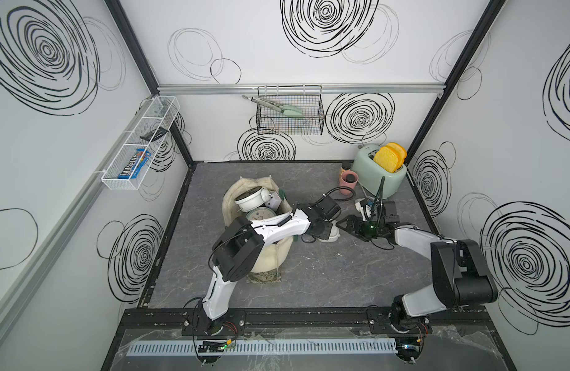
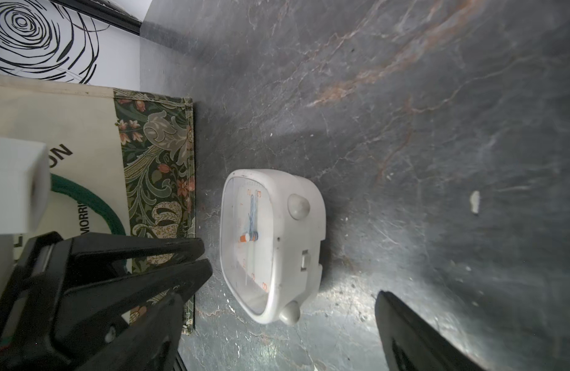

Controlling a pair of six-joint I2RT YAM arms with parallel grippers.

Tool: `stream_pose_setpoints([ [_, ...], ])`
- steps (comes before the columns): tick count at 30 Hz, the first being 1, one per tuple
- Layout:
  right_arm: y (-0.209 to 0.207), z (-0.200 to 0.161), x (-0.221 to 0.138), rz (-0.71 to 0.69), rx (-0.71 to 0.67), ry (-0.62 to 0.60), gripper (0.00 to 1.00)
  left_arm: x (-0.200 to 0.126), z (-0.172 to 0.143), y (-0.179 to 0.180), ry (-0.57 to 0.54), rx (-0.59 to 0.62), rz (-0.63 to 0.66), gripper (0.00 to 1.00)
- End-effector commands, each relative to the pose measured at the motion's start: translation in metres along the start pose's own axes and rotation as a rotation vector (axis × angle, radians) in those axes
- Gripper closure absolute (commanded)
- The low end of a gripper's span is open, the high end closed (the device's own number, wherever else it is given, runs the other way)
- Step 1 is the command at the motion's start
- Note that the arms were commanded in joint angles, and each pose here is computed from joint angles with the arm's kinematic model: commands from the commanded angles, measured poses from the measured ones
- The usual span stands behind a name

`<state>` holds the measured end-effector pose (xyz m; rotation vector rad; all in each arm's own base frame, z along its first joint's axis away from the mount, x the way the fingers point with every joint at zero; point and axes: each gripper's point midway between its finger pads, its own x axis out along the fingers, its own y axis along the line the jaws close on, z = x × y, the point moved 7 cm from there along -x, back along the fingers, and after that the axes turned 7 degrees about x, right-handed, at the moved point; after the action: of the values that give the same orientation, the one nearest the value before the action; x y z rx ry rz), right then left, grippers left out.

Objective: Put the alarm clock into the canvas bag
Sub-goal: Pick up the alarm from the center of the board.

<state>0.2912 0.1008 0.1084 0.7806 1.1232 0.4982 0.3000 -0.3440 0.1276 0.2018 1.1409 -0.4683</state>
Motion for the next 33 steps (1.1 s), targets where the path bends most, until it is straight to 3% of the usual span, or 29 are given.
stream_pose_setpoints([
  [1, 0.004, -0.001, 0.010, 0.063, -0.023, 0.017, 0.03, 0.008, 0.002, 0.009, -0.012, -0.039, 0.012, 0.73],
  [13, -0.003, -0.005, 0.036, 0.095, 0.000, 0.082, 0.05, 0.033, -0.015, 0.024, 0.042, -0.063, 0.025, 0.75],
  [19, 0.004, -0.006, 0.049, 0.160, -0.022, 0.131, 0.11, 0.037, -0.019, 0.025, 0.053, -0.060, 0.023, 0.75],
  [28, 0.018, -0.005, 0.038, 0.203, -0.040, 0.106, 0.37, 0.027, -0.011, 0.023, 0.026, -0.060, -0.013, 0.75],
  [33, 0.026, 0.006, 0.014, 0.169, -0.047, 0.011, 0.51, -0.021, 0.017, 0.009, -0.080, -0.056, -0.111, 0.67],
])
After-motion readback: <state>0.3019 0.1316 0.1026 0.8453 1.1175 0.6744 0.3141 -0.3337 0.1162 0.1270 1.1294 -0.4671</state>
